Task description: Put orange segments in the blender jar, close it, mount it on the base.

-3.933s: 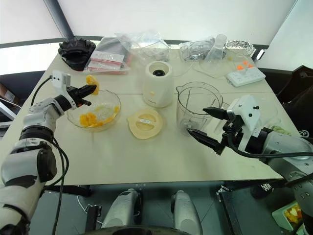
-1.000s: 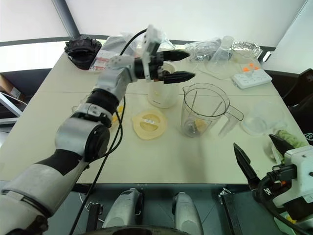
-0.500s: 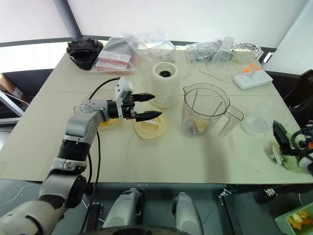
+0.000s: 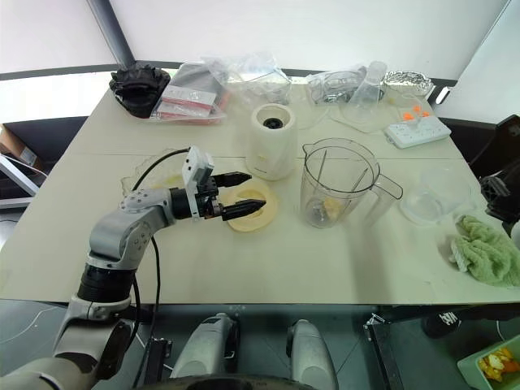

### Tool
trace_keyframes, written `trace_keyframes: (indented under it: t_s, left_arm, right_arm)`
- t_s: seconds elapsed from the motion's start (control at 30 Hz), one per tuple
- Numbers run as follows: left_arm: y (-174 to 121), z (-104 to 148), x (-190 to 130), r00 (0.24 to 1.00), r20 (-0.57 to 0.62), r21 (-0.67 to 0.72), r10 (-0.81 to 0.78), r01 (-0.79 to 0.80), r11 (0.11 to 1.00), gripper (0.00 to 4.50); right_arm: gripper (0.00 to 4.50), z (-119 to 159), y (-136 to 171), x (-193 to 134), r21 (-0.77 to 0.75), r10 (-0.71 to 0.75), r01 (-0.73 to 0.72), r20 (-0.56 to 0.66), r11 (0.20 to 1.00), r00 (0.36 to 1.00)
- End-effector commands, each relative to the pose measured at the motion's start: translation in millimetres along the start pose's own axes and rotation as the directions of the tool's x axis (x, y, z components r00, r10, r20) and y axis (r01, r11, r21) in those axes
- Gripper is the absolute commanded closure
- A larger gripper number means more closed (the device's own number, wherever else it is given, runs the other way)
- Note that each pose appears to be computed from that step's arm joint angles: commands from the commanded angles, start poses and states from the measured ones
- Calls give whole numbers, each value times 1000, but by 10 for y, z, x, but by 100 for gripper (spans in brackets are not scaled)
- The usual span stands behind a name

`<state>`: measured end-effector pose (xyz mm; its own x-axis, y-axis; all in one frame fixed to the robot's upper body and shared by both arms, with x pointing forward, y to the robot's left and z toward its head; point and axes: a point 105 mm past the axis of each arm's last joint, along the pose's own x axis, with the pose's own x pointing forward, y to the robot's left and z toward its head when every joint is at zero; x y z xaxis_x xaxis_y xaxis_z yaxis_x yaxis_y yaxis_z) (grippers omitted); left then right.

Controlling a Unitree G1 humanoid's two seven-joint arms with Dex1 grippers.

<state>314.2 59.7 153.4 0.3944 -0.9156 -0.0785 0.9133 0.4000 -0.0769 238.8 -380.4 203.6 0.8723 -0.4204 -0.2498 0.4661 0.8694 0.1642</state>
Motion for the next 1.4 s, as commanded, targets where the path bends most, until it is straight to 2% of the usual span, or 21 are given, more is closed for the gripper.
trace_keyframes:
  t_s: [0.03, 0.13, 0.4, 0.6, 1.03, 1.4]
  left_arm:
    - [-102, 107, 0, 999, 32, 32, -13, 12, 999, 4]
    - [-148, 89, -5, 999, 32, 28, -8, 7, 1000, 4]
    - [-144, 79, -74, 998, 31, 54, 47, -48, 997, 4]
    - [-169, 19, -126, 998, 15, 66, 54, -55, 996, 4]
    - [-314, -139, -126, 995, 16, 72, 94, -95, 993, 4]
    - [-296, -137, -66, 995, 26, 127, 97, -100, 987, 4]
  right_arm:
    - [0, 33, -14, 34, -39, -19, 19, -4, 999, 1000]
    - [0, -30, -33, 87, -64, -23, 22, -13, 998, 1000]
    - [0, -405, -187, 319, -73, -87, 82, -72, 994, 994]
    - [0, -599, -166, 559, -48, -80, 76, -82, 996, 993]
    - [0, -823, -109, 906, -51, -84, 80, -65, 995, 994]
    - [0, -774, -203, 1044, -32, -122, 121, -33, 992, 992]
